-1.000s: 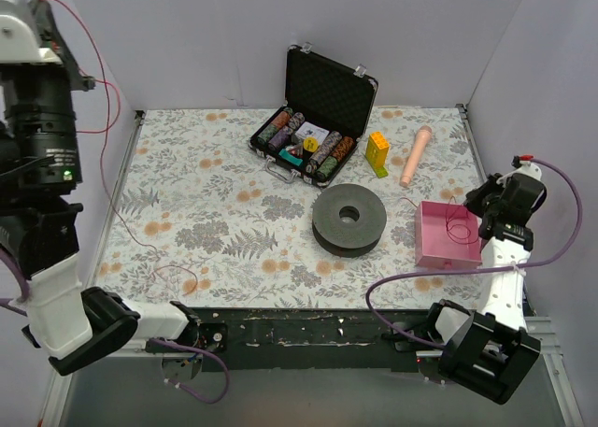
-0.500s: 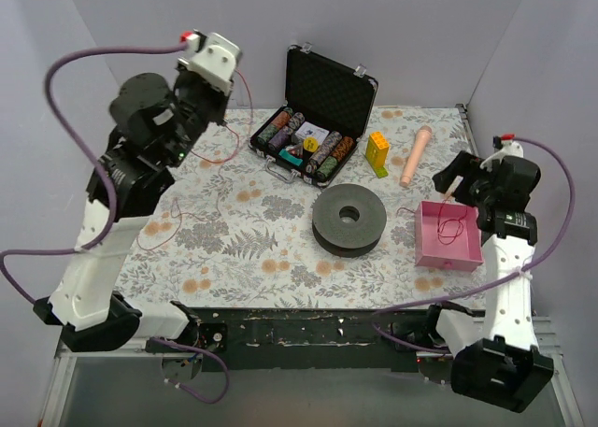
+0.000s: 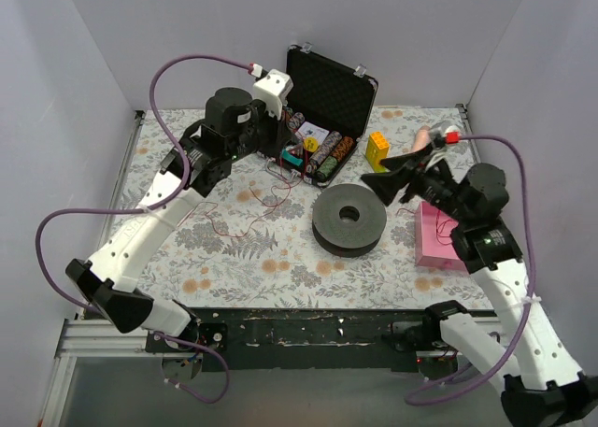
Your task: Wrap the cables
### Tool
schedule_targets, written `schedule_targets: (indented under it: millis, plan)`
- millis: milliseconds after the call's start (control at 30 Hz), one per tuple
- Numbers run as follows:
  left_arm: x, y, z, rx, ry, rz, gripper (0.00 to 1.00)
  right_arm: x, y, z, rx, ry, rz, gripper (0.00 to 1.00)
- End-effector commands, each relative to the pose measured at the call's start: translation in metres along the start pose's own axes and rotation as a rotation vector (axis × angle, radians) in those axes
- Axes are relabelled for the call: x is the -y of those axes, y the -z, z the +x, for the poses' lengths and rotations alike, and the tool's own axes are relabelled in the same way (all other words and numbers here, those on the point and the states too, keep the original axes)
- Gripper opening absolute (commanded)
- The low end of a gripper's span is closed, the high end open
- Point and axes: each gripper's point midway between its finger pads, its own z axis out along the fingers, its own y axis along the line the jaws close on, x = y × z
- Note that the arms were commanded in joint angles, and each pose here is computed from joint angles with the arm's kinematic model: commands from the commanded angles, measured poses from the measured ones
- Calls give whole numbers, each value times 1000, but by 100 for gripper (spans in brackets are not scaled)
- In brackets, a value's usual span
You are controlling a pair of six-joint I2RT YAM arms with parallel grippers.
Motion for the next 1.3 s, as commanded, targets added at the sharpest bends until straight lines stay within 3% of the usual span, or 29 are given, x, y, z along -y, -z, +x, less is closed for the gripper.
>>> schedule_targets:
  millis: [0,100,200,400,633,767,800,833,900,933,1100,1133,1233,1267]
  plan:
    - [2,-7,-10,45,282,5,0,-85,-32,0,75,-41,-292,79]
    - [-7,-8,-8,35,416,7,0,-128,-57,17,14,-23,-352,78]
    - [-13,-3,-9,35,493,8,0,-142,-84,34,-47,-118,-344,76]
    - [-22,0,-11,56,498,-20,0,-152,-113,50,-18,-288,-410,76]
    - [-25,0,-7,52,496,-24,0,-160,-140,52,17,-330,-466,74]
    - [-27,2,-7,56,496,-26,0,-153,-154,60,8,-372,-412,70]
    - [-27,3,-7,55,497,-27,0,-151,-157,60,7,-369,-400,64]
    - [-28,3,-7,58,495,-28,0,-151,-159,62,-1,-366,-399,52]
    - [-34,6,-9,70,496,-41,0,-150,-163,61,-12,-353,-387,7]
    - [-40,6,-7,69,495,-49,0,-149,-162,62,-24,-341,-385,1]
    - [-99,22,19,60,480,-96,0,-130,-139,75,-187,-222,-403,1]
    - [-106,24,33,30,460,-84,4,-123,-134,75,-228,-205,-428,1]
    - [-95,32,67,-67,336,42,61,-117,-117,85,-380,-140,-521,1]
    - [-85,38,70,-80,282,99,75,-116,-112,94,-449,-114,-531,1]
